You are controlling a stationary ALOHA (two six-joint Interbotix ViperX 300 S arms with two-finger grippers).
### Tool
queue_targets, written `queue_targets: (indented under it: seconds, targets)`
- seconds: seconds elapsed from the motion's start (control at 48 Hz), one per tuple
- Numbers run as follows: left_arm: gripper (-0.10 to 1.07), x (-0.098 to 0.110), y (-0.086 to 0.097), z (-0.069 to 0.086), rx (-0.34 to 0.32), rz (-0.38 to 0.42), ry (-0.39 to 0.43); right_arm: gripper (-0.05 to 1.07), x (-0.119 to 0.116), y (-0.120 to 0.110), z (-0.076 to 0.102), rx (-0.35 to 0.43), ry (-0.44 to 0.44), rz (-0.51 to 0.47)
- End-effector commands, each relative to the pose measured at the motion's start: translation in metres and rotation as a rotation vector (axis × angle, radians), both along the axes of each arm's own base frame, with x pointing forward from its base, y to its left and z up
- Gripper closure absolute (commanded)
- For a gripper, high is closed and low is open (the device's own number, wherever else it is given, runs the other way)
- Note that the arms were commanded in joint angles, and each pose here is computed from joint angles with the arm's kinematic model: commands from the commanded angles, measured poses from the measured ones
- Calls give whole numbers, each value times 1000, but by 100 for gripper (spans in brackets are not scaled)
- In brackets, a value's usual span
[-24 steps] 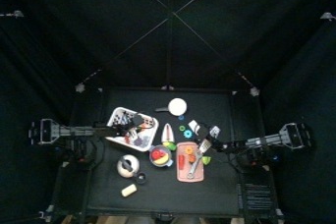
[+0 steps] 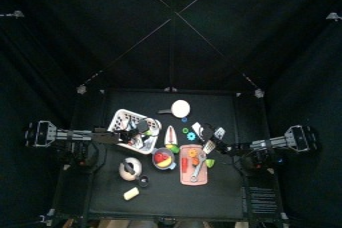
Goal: Place starfruit bottom on plate
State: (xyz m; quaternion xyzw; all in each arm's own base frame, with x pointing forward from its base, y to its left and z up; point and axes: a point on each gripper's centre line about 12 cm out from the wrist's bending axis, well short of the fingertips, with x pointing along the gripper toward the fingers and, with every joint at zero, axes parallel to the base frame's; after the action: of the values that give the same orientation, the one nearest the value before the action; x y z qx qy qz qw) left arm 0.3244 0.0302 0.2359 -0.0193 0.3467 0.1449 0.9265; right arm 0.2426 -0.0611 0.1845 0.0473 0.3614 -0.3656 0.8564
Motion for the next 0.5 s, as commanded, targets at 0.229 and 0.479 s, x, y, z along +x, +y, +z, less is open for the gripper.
queue_targets:
  seconds: [0.229,0.479]
  targets:
    - [28,76,-53,-8,26,-192,-21,-1,-15,-6,2,7,53,-144]
    - [29,125,-83,-20,40,-249,-19,-1,-21,-8,-1,-1,72,-169]
